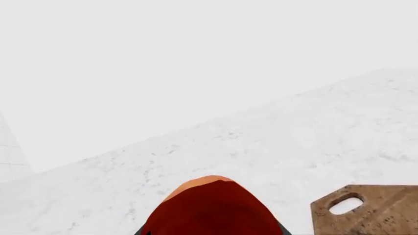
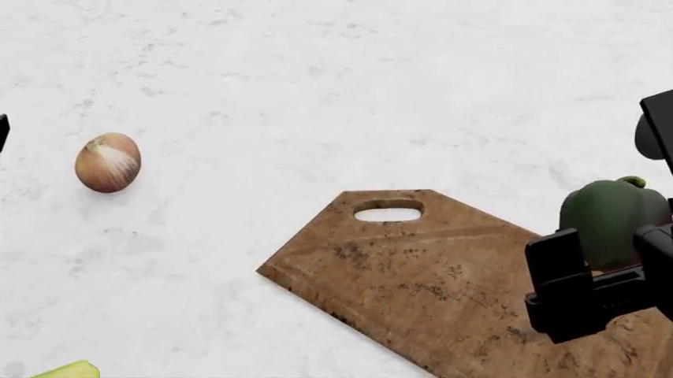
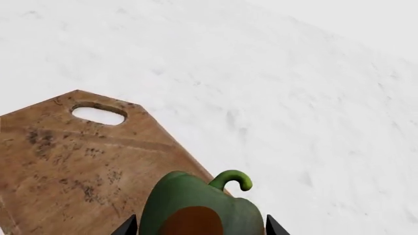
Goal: Place the avocado, onion, tomato and bell pepper on the cutting board.
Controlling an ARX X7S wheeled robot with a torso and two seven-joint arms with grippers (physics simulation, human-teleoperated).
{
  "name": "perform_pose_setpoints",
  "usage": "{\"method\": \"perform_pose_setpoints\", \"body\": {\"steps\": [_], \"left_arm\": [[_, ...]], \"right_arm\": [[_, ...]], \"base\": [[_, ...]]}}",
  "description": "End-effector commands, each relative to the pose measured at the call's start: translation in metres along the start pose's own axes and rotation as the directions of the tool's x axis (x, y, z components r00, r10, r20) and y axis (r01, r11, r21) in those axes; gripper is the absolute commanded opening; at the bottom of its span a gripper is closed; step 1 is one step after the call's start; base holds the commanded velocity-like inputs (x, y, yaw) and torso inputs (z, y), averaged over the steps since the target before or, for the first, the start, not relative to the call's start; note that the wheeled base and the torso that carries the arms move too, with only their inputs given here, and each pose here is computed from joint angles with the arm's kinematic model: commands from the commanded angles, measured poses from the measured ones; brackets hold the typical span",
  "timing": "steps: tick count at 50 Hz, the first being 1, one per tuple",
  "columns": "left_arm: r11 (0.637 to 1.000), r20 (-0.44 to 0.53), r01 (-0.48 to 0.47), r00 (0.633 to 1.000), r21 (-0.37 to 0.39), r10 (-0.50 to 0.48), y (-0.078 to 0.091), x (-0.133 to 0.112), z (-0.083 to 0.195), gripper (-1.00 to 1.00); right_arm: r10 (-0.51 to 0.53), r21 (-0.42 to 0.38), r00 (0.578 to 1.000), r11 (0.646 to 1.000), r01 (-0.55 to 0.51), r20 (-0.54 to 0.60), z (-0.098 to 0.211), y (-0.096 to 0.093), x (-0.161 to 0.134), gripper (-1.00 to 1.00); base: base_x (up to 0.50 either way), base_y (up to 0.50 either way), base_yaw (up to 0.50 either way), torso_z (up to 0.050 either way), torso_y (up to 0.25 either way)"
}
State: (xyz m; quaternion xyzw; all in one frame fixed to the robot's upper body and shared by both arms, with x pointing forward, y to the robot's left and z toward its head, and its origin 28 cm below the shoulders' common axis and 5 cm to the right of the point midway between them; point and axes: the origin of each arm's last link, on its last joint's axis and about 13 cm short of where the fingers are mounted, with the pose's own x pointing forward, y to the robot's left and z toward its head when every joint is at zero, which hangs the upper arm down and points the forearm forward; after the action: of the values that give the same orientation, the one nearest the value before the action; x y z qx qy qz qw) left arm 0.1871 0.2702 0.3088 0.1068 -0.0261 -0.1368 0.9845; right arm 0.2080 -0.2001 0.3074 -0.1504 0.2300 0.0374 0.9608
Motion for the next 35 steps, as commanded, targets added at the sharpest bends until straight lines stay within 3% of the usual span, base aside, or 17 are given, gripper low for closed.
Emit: {"method": "perform_pose_setpoints", "body": {"steps": [1, 35], "left_arm": [[1.0, 0.003, -0.005, 1.0, -0.014, 0.005, -0.001, -0.001, 0.0, -1.0], [1.0, 0.006, -0.005, 1.0, -0.015, 0.005, -0.001, -0.001, 0.0, -1.0]], "right_arm": [[-0.042, 0.019, 0.999, 0.999, 0.042, -0.019, -0.011, -0.01, 0.007, -1.0], [-0.159, 0.059, 0.976, 0.984, 0.17, -0.151, -0.043, -0.023, 0.017, -1.0]], "base": [[0.0, 0.0, 0.0, 0.0, 0.0], [0.0, 0.0, 0.0, 0.0, 0.0]]}}
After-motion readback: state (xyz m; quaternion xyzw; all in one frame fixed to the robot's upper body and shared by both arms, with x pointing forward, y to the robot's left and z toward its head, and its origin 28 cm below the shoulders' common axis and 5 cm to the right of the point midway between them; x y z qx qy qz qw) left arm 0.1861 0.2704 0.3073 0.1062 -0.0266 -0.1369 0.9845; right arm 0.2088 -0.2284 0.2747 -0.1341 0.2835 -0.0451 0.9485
